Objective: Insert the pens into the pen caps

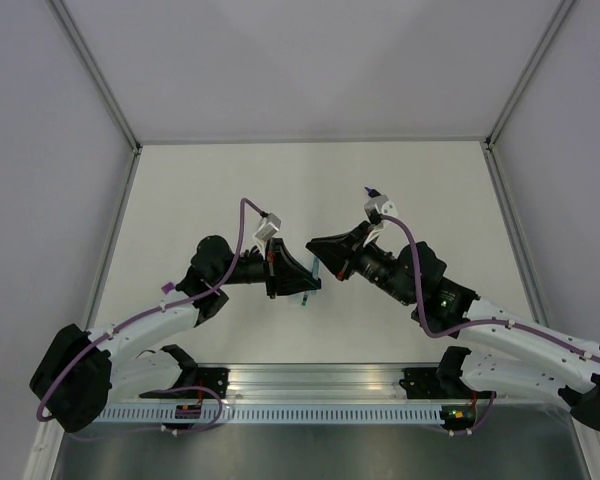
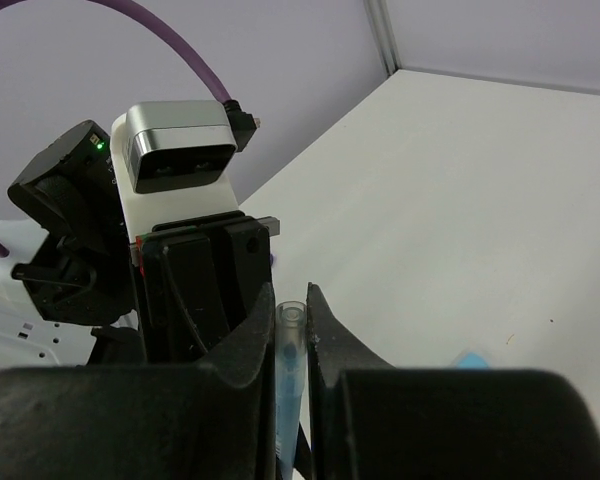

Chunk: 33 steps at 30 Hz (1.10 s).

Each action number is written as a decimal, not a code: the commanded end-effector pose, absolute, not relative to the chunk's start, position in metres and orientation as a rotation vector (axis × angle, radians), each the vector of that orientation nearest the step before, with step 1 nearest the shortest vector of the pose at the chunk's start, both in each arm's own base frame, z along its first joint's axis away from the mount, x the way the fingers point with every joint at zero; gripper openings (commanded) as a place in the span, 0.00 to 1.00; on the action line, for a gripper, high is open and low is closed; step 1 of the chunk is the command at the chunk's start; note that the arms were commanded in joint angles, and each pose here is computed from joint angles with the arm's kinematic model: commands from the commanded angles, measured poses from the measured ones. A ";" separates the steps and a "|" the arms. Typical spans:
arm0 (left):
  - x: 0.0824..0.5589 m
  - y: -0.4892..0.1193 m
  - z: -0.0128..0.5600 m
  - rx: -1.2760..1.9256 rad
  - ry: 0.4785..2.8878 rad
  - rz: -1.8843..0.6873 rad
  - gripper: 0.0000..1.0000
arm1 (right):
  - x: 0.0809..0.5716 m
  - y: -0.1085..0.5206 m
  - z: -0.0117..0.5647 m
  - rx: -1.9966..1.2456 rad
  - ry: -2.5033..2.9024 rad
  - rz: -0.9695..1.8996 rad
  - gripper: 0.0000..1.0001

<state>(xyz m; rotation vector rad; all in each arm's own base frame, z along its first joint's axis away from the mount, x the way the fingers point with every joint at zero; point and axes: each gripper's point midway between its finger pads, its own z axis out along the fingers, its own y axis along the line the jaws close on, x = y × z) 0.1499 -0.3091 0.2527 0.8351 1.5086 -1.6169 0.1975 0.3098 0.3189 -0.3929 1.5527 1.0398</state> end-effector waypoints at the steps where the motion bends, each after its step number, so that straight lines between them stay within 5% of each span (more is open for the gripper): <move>1: 0.183 -0.309 0.319 0.665 1.359 -1.548 0.02 | 0.175 0.316 0.245 -0.559 1.768 1.026 0.00; 33: 0.249 -0.269 0.332 0.462 1.408 -1.402 0.02 | 0.126 0.322 0.198 -0.636 1.877 1.290 0.00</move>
